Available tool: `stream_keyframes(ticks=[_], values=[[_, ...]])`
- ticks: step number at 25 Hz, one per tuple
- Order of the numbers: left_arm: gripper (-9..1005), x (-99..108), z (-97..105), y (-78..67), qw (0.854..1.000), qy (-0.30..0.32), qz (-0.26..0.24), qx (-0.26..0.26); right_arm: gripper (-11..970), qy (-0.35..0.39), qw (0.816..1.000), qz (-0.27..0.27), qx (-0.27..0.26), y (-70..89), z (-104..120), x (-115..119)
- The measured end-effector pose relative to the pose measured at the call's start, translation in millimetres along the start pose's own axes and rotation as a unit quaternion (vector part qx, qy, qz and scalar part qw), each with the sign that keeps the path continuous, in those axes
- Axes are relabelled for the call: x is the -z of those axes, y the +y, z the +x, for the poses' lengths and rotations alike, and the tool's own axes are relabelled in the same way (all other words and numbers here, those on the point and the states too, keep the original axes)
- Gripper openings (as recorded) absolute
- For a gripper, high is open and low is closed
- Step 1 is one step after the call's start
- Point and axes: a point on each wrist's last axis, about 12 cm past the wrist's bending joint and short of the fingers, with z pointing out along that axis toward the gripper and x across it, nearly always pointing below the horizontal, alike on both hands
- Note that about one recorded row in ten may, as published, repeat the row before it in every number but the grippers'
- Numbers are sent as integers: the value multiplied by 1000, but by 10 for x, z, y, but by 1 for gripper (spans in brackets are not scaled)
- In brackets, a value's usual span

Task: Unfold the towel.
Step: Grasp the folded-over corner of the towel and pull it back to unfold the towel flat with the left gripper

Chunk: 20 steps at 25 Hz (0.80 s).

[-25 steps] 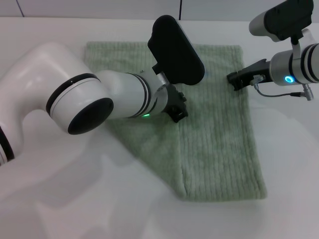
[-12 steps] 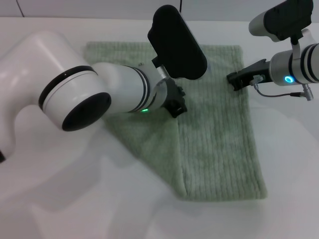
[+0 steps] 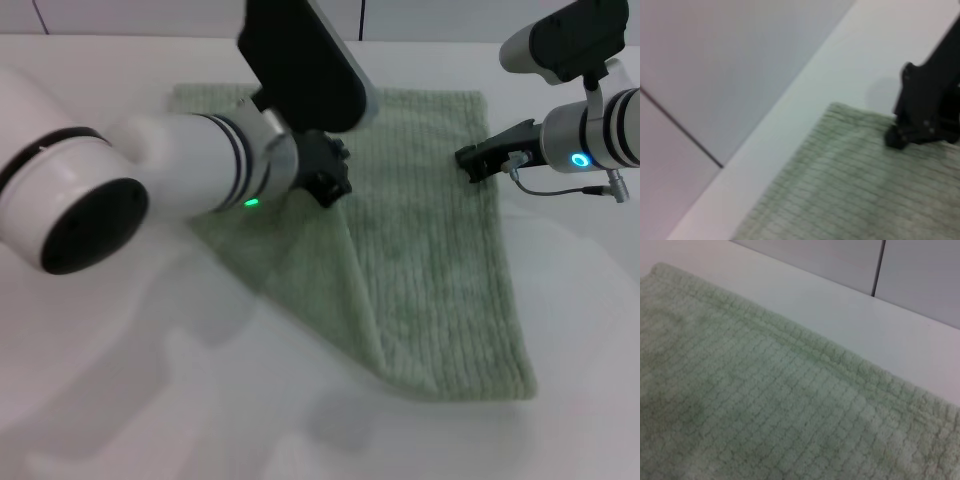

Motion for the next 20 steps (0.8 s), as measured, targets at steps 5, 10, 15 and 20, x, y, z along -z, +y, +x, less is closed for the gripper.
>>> stream_keyframes(ticks=[5, 10, 15, 20], values=[[53, 64, 21, 14, 1000, -5, -4, 7, 0, 0, 1000, 0, 0, -1, 1, 0], [56, 145, 32, -11, 1000, -13, -5, 11, 0, 0, 1000, 0, 0, 0, 1, 0], [58, 169, 54, -17, 1000, -13, -5, 16, 0, 0, 1000, 1, 0, -2, 0, 0], [61, 214, 67, -9, 999, -22, -10, 25, 0, 0, 1000, 1, 0, -2, 0, 0]])
